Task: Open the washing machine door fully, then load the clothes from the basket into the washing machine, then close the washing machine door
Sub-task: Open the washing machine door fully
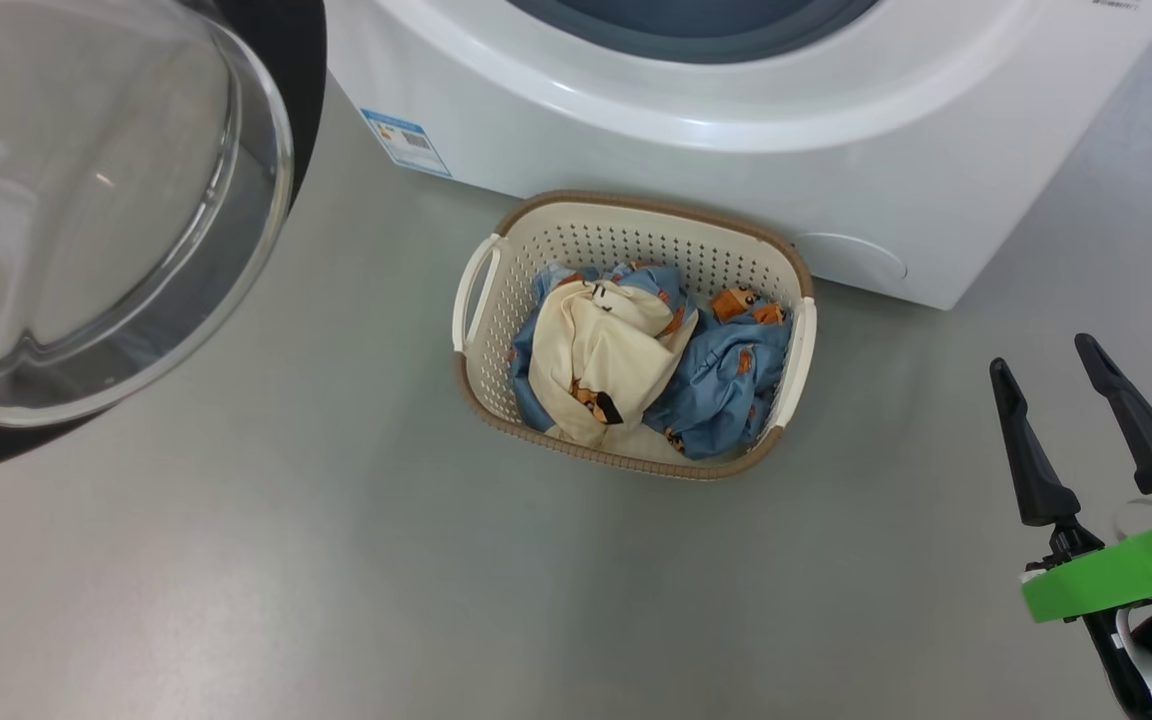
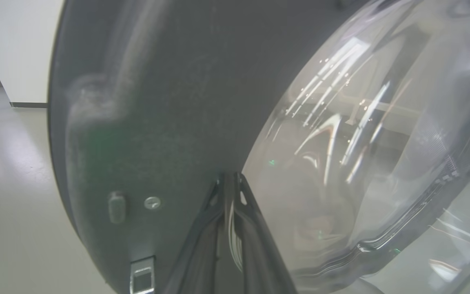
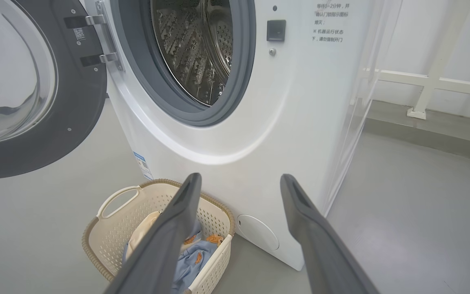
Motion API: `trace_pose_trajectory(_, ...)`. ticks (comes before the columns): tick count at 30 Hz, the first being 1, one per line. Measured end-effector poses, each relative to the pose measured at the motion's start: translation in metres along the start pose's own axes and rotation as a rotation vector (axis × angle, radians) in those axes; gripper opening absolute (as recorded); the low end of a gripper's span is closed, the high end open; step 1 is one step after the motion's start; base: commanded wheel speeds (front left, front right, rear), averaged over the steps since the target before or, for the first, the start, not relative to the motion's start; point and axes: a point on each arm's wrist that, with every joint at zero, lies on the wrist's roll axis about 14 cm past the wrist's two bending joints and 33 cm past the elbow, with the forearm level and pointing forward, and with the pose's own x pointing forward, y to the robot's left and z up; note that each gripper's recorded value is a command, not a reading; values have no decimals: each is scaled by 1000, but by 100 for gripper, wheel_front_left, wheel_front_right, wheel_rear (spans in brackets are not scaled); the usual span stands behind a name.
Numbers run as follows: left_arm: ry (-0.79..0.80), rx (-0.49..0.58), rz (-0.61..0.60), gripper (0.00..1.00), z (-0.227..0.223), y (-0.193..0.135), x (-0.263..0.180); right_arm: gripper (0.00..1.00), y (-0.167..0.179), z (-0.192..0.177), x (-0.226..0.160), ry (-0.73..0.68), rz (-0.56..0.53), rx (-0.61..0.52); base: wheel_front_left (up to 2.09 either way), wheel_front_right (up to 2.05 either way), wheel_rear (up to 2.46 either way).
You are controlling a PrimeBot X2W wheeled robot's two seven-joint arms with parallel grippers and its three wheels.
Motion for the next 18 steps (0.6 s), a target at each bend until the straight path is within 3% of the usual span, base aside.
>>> trace_pose_trajectory(12, -18, -46, -43, 0, -2, 7, -30, 100, 11, 31, -7, -60, 4, -18, 0, 0, 0)
trace_pose_trajectory(14, -16, -48, -50, 40, -5, 10, -38, 100, 14, 35, -11, -64, 4, -18, 0, 0, 0)
trace_pose_trajectory(16, -16, -47, -60, 100, -7, 11, -45, 100, 18, 35, -17, -59, 4, -16, 0, 0, 0)
trace_pose_trajectory(18, -17, -38, -96, 100, -9, 8, -56, 100, 25, 41, -23, -67, 12, -17, 0, 0, 0)
